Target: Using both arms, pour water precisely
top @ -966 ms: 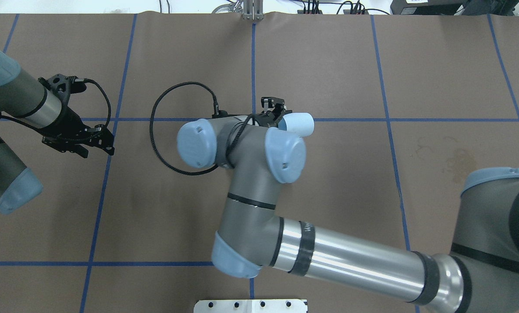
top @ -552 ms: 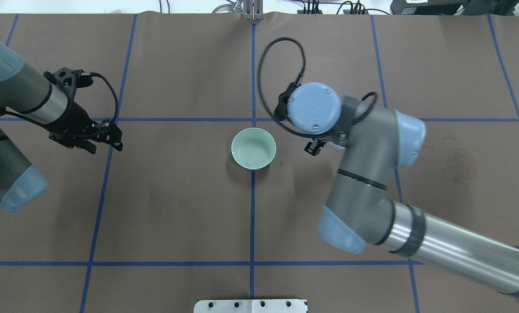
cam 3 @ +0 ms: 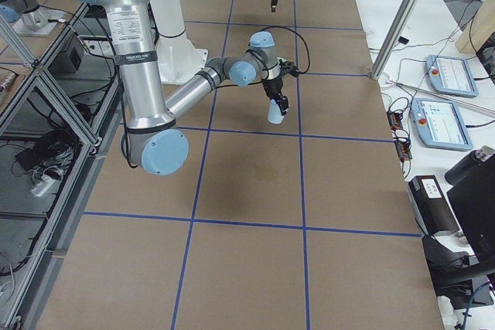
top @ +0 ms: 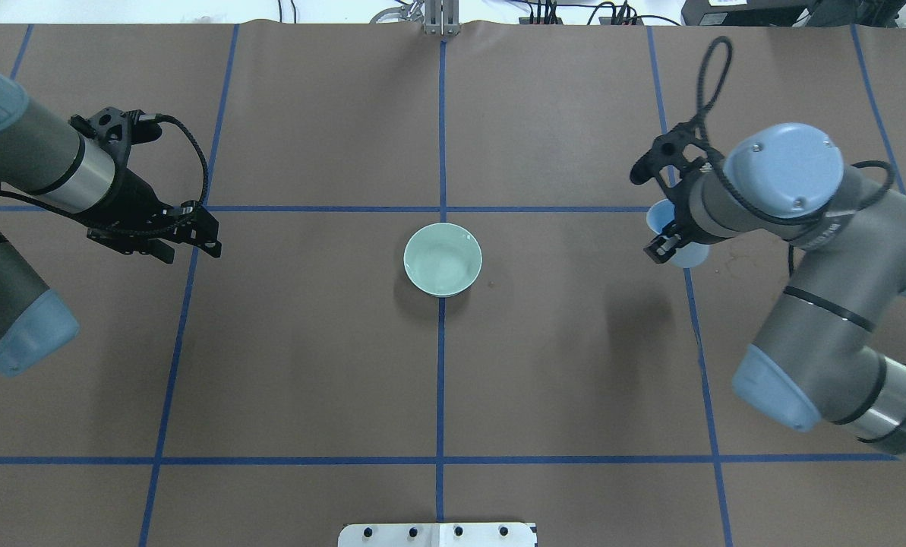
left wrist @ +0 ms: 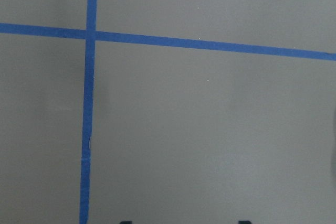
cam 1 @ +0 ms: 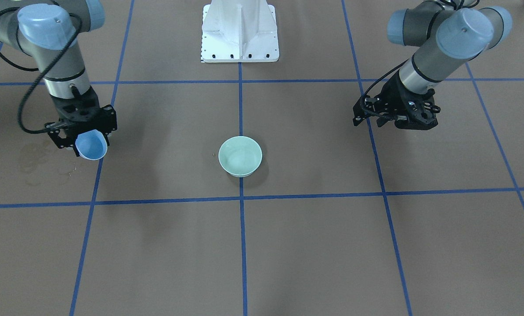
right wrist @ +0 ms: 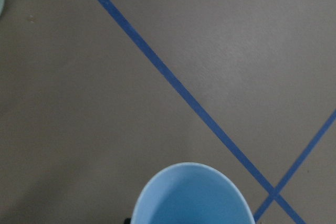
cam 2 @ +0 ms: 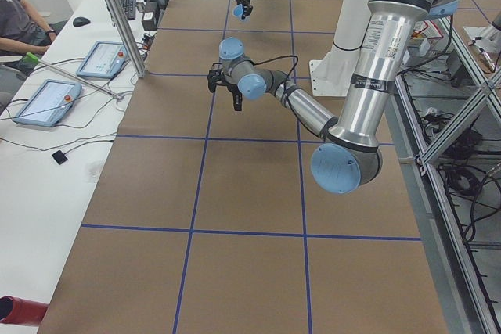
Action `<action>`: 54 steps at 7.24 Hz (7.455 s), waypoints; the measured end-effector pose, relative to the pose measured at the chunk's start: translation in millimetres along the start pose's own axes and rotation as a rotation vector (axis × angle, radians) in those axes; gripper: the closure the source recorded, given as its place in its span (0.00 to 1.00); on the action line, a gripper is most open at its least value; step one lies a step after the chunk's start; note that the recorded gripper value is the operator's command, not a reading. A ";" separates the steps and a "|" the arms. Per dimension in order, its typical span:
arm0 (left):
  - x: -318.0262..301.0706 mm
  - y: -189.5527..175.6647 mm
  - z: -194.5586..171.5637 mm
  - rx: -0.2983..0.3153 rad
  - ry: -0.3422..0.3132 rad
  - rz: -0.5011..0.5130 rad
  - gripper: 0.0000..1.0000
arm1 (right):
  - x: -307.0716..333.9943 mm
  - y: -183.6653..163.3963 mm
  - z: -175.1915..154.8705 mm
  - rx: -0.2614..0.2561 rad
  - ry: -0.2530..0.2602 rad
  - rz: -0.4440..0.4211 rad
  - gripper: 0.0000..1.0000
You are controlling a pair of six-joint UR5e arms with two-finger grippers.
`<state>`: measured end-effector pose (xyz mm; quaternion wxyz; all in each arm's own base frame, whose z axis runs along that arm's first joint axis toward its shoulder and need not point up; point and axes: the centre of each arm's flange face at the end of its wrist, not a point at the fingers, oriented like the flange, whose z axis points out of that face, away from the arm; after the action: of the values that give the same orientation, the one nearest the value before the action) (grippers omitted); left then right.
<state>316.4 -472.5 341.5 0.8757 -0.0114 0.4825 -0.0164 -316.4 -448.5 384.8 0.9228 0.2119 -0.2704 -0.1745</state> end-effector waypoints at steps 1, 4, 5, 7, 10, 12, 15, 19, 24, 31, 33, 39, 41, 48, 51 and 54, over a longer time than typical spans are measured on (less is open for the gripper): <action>0.6 0.1 -1.1 0.002 0.001 0.001 0.26 | 22.1 29.2 3.7 0.028 -0.011 0.082 1.00; 1.3 0.9 -3.7 0.005 0.004 0.002 0.26 | 89.5 119.8 13.1 0.151 -0.027 0.301 1.00; 1.0 1.3 -4.3 0.005 0.005 0.003 0.26 | 107.0 137.7 21.9 0.199 -0.016 0.378 1.00; 1.0 2.9 -6.1 0.006 0.006 0.004 0.26 | 128.2 154.7 39.3 0.265 0.014 0.478 1.00; 0.2 4.7 -7.9 0.007 0.008 0.005 0.26 | 135.4 152.7 51.0 0.317 0.039 0.637 1.00; -0.5 4.5 -7.9 0.008 0.007 0.004 0.26 | 131.4 141.3 60.4 0.327 0.029 0.681 1.00; -1.3 3.7 -8.7 0.008 0.007 0.001 0.26 | 131.9 130.2 80.4 0.335 0.042 0.730 1.00; -0.4 10.8 -20.4 0.001 -0.003 -0.013 0.26 | 132.9 132.5 90.8 0.341 0.069 0.732 1.00; 0.4 14.7 -25.4 -0.001 -0.007 -0.014 0.26 | 131.0 138.7 101.1 0.311 0.072 0.721 0.01; 0.1 15.3 -25.4 0.000 -0.008 -0.015 0.26 | 129.8 140.0 88.4 0.301 0.043 0.714 0.00; 0.0 15.6 -24.8 -0.001 -0.009 -0.016 0.26 | 136.5 141.2 75.7 0.294 0.028 0.711 0.00; 57.7 2.6 4.9 -0.014 0.001 -0.068 0.24 | 221.1 141.3 25.2 0.220 -0.054 0.610 0.00; 132.3 -7.1 45.2 0.001 -0.010 -0.089 0.24 | 265.9 151.0 4.9 0.158 -0.098 0.493 0.00; 254.2 -22.0 152.5 -0.023 -0.074 -0.085 0.47 | 353.1 190.9 -37.0 0.001 -0.193 0.227 0.00; 258.0 -20.8 162.1 -0.027 -0.076 -0.095 1.00 | 355.6 194.5 -35.9 -0.021 -0.212 0.200 0.00; 257.6 -24.3 153.2 -0.020 -0.065 -0.094 1.00 | 355.8 194.1 -36.7 -0.019 -0.216 0.199 0.00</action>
<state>583.0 -506.4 206.6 0.8890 -0.0434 0.4529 -0.0522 27.0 -428.1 602.2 0.9030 0.1553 -0.3862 -0.1065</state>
